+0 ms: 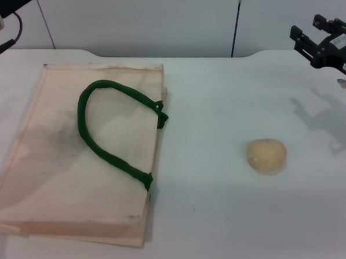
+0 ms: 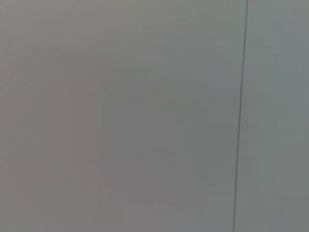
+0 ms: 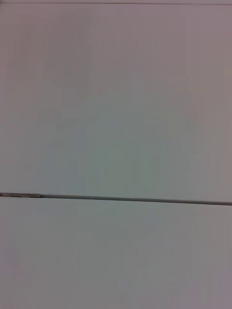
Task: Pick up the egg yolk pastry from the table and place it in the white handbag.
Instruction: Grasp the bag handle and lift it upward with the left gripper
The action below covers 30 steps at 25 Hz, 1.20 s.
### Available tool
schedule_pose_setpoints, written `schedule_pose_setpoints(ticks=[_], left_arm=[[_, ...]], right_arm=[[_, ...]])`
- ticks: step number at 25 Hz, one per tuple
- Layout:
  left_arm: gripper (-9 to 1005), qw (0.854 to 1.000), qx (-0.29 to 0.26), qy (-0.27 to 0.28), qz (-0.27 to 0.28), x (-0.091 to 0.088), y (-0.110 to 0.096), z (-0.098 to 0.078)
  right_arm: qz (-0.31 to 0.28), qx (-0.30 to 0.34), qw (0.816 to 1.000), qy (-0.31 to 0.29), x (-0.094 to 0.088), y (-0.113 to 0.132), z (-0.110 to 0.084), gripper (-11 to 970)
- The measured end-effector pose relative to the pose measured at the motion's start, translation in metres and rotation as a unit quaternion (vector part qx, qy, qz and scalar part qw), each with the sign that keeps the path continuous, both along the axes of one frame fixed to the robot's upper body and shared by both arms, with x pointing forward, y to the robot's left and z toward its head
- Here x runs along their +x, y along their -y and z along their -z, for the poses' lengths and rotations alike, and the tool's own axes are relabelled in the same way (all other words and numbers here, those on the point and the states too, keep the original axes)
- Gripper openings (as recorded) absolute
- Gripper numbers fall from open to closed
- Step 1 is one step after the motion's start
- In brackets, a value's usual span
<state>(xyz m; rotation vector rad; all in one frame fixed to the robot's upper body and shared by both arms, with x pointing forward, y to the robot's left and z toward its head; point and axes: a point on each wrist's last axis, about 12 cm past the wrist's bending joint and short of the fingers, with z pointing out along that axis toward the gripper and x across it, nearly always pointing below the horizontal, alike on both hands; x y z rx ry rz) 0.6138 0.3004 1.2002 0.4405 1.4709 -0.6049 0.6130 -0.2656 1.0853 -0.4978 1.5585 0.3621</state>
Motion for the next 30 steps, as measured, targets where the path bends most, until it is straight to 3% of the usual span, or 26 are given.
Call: schedule_pose_setpoints(ticks=[30], left_arm=[[518, 1.0, 0.011, 0.004, 0.01, -0.0014, 0.0017, 0.0014]], right_arm=[[-0.004, 0.006, 1.0, 0.0, 0.0018, -0.0026, -0.0021, 575]])
